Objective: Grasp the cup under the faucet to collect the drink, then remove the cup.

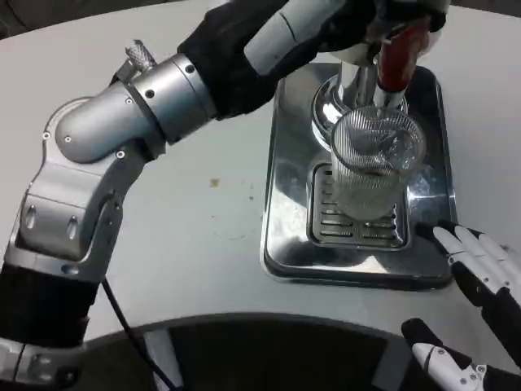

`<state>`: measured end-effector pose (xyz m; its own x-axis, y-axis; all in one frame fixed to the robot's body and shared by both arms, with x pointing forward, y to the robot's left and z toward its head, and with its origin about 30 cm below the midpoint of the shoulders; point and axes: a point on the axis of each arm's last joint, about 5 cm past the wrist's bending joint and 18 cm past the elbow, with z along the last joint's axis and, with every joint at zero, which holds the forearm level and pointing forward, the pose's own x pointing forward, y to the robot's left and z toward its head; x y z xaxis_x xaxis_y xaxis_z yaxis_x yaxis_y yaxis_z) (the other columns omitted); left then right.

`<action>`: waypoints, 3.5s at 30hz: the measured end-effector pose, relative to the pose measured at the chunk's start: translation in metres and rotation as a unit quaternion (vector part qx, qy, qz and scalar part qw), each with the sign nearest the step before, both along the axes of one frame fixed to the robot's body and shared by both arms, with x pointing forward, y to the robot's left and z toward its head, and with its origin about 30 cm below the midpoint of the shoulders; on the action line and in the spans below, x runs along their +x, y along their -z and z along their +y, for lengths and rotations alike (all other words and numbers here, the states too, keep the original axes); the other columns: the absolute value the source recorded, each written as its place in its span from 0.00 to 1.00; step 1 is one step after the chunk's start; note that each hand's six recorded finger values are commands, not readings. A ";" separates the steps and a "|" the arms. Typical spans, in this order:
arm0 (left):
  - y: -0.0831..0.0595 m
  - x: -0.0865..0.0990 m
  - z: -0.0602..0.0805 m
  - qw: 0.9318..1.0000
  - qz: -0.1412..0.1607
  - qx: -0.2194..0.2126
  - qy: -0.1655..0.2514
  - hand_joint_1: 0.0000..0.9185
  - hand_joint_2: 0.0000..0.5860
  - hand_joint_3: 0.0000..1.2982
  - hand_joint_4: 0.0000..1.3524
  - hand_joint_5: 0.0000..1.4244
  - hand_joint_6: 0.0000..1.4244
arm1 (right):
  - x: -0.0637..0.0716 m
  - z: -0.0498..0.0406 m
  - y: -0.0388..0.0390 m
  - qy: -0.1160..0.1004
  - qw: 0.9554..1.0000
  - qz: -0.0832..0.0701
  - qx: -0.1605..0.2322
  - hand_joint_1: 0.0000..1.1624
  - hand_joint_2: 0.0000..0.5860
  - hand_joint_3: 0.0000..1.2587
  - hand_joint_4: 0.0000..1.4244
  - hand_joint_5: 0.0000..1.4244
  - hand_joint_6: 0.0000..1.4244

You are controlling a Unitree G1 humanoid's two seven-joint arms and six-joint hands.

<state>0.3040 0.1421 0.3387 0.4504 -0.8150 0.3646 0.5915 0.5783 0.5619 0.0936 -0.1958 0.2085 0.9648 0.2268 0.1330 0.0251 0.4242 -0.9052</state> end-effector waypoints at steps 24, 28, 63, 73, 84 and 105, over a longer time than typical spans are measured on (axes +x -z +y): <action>0.004 0.008 -0.012 0.992 -0.074 0.102 0.003 0.00 0.15 0.13 0.07 0.13 0.11 | 0.003 -0.0006 -0.0014 0.000 1.000 -0.003 0.021 0.24 0.72 0.05 0.00 0.00 0.00; 0.003 0.008 -0.013 0.990 -0.083 0.117 0.006 0.00 0.15 0.12 0.05 0.11 0.09 | 0.003 -0.0009 -0.0014 -0.002 1.000 -0.001 0.028 0.24 0.72 0.06 0.00 0.00 0.00; -0.001 0.004 -0.018 0.969 -0.166 0.184 -0.003 0.00 0.13 0.12 0.03 0.04 0.07 | 0.018 -0.0139 0.0127 0.005 0.981 0.017 0.195 0.42 0.49 0.00 0.00 0.03 0.00; -0.001 0.003 -0.018 0.969 -0.168 0.183 -0.006 0.00 0.14 0.12 0.03 0.04 0.07 | 0.030 -0.0111 0.0178 0.009 0.973 -0.017 0.228 0.46 0.46 0.00 0.00 0.04 0.00; -0.002 0.003 -0.017 0.968 -0.170 0.184 -0.008 0.00 0.14 0.12 0.04 0.05 0.07 | 0.048 -0.0063 0.0228 0.002 0.968 -0.033 0.249 0.46 0.45 0.00 0.00 0.04 0.00; -0.005 0.001 -0.013 0.968 -0.174 0.182 -0.015 0.00 0.14 0.12 0.04 0.05 0.07 | 0.085 0.0012 0.0234 -0.019 0.959 -0.055 0.276 0.46 0.43 0.00 0.01 0.04 0.00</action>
